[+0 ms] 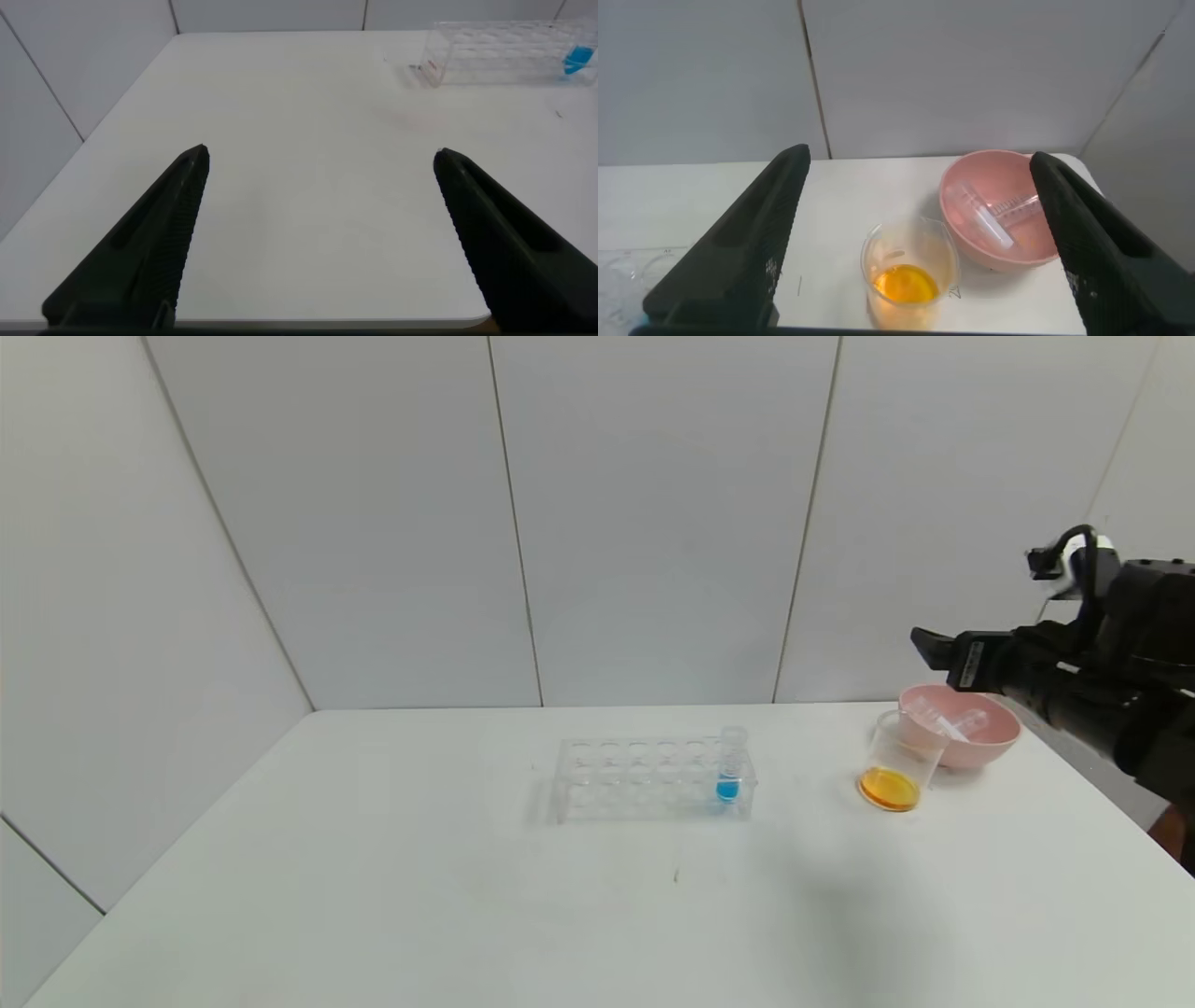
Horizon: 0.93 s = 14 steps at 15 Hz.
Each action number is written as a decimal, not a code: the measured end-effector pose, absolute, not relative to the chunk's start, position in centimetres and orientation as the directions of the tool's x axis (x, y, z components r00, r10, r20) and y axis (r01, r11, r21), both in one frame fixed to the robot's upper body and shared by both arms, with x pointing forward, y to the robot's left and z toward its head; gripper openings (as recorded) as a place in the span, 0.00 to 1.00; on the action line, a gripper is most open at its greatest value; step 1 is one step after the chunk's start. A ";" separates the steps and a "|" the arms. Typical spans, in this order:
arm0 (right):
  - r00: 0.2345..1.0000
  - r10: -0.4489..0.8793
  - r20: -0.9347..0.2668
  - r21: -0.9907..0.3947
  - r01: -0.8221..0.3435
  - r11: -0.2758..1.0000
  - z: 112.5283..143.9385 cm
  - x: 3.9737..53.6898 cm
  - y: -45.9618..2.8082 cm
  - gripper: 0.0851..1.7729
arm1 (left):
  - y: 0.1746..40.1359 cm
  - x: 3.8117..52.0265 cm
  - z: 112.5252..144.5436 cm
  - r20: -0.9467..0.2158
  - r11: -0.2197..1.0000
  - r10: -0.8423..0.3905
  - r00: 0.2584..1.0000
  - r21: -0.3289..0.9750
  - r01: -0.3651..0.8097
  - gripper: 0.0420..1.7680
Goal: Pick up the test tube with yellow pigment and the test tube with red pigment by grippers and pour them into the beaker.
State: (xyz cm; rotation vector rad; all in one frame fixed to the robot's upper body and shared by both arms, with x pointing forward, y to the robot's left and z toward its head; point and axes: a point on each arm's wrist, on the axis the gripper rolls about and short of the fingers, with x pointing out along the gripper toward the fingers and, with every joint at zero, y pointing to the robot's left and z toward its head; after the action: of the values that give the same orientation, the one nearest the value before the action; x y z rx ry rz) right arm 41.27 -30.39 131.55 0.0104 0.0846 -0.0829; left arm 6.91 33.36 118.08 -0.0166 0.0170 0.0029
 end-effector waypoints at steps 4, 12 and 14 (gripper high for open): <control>0.998 -0.057 -0.034 0.012 0.057 0.998 133.4 35.7 -31.0 0.95 | 33.4 6.9 118.1 -0.017 1.000 0.003 1.000 -0.016 -0.003 0.97; 0.998 -0.035 0.052 -0.009 0.036 0.999 136.0 21.1 -32.4 0.96 | 33.4 6.9 118.1 -0.017 1.000 0.003 1.000 -0.017 -0.003 0.97; 0.997 -0.039 0.068 -0.046 0.043 0.998 136.1 17.0 -33.0 0.96 | 33.4 6.9 118.1 -0.017 1.000 0.003 1.000 -0.017 -0.003 0.97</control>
State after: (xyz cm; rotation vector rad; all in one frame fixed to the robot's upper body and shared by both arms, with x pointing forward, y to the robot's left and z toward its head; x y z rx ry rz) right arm 17.02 -32.98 136.09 -0.0470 -0.0674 -0.0411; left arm 6.91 33.36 118.08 -0.0166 0.0170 0.0029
